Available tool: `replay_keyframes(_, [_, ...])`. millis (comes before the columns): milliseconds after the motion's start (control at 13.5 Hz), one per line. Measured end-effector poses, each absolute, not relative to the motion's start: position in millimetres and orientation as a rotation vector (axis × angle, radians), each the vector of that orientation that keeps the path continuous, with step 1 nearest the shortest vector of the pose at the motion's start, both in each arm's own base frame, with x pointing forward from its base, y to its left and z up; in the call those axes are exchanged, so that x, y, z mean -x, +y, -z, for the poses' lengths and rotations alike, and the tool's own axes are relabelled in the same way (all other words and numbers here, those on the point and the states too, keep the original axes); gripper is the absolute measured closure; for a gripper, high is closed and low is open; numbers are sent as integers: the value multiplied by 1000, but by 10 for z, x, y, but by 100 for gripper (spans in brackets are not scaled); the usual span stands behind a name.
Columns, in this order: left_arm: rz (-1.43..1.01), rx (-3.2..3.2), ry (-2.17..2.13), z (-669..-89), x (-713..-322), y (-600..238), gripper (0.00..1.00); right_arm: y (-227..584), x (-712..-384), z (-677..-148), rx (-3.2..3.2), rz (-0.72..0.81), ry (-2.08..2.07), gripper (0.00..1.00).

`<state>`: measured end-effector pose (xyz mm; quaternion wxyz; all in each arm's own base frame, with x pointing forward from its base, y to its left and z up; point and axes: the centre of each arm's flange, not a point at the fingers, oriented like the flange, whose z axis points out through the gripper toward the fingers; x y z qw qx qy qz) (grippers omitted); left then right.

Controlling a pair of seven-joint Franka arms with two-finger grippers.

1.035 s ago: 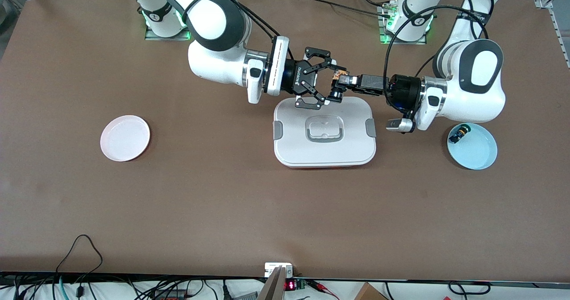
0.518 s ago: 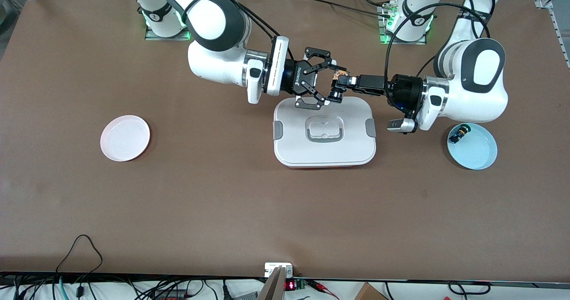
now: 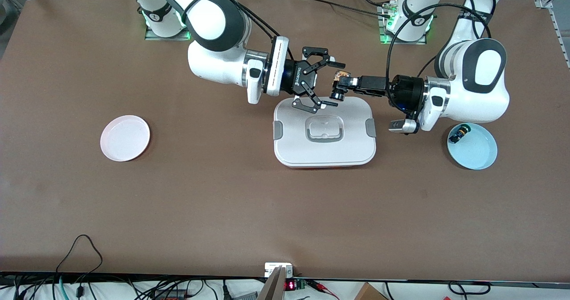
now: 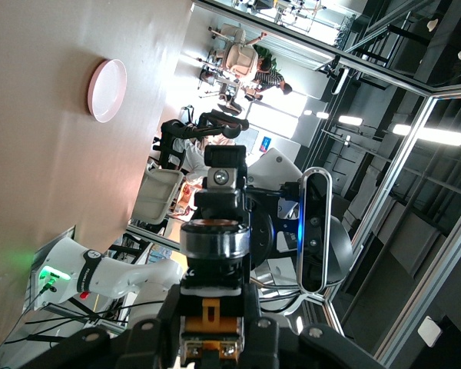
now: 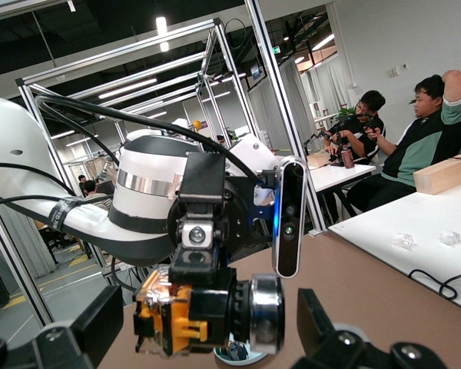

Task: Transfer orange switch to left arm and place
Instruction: 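Open the right gripper while the left gripper carries the switch away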

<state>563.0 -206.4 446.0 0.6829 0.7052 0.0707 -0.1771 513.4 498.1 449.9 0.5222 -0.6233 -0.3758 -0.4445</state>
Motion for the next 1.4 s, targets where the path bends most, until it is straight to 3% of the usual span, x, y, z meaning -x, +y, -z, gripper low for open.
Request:
replay_keyframes(813, [378, -1974, -47, -4359, -5645, -1665, 66, 4381, -5701, -4648, 1357, 1102, -908, 0])
replay_keyframes(1405, [341, -2360, -411, -4107, -5697, -928, 66, 3308, -6165, -4660, 1233, 937, -1118, 0])
